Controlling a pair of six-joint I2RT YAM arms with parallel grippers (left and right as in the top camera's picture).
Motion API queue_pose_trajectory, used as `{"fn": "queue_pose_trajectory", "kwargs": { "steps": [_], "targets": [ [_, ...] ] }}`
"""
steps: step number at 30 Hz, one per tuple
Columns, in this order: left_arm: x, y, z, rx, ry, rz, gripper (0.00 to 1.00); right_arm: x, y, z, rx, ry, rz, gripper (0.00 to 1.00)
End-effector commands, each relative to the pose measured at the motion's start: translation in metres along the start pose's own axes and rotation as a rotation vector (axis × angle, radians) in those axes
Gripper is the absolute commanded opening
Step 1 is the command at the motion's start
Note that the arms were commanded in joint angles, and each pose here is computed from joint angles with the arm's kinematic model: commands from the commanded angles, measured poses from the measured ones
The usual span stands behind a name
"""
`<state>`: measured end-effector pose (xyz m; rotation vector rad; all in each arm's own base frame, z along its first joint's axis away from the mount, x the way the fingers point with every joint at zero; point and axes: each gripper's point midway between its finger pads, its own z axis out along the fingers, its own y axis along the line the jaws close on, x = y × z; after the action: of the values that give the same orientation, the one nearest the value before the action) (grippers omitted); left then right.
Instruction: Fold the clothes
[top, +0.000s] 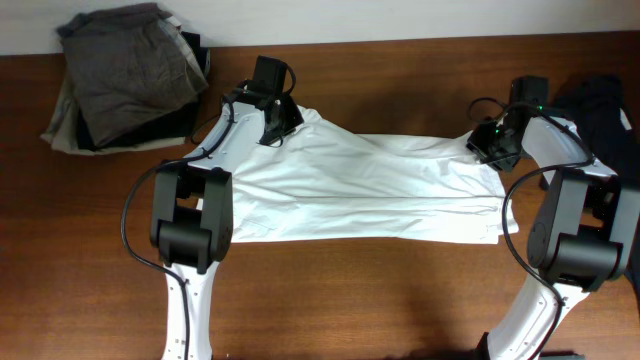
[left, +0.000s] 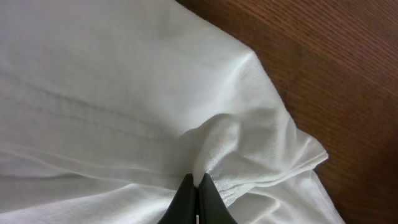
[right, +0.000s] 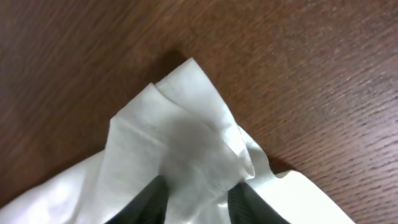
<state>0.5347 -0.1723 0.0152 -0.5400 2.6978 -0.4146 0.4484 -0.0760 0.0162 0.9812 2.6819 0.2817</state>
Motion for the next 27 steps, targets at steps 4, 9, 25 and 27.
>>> {"fn": "queue_pose_trajectory", "kwargs": {
  "steps": [4,9,25,27],
  "targets": [
    [-0.001,0.008,0.009,-0.021,0.004,0.007,0.01,0.000,-0.004,0.004,0.013,-0.004,0.004,0.17],
    [-0.009,0.003,-0.007,-0.010,-0.015,0.052,0.01,0.002,-0.005,0.004,0.018,0.006,0.005,0.04],
    [-0.036,0.007,-0.083,-0.093,-0.132,0.165,0.01,-0.003,0.002,-0.026,0.022,0.010,0.007,0.04],
    [-0.033,0.008,-0.088,-0.101,-0.120,0.177,0.01,-0.003,0.004,-0.033,0.019,0.005,0.006,0.04]
  ]
}}
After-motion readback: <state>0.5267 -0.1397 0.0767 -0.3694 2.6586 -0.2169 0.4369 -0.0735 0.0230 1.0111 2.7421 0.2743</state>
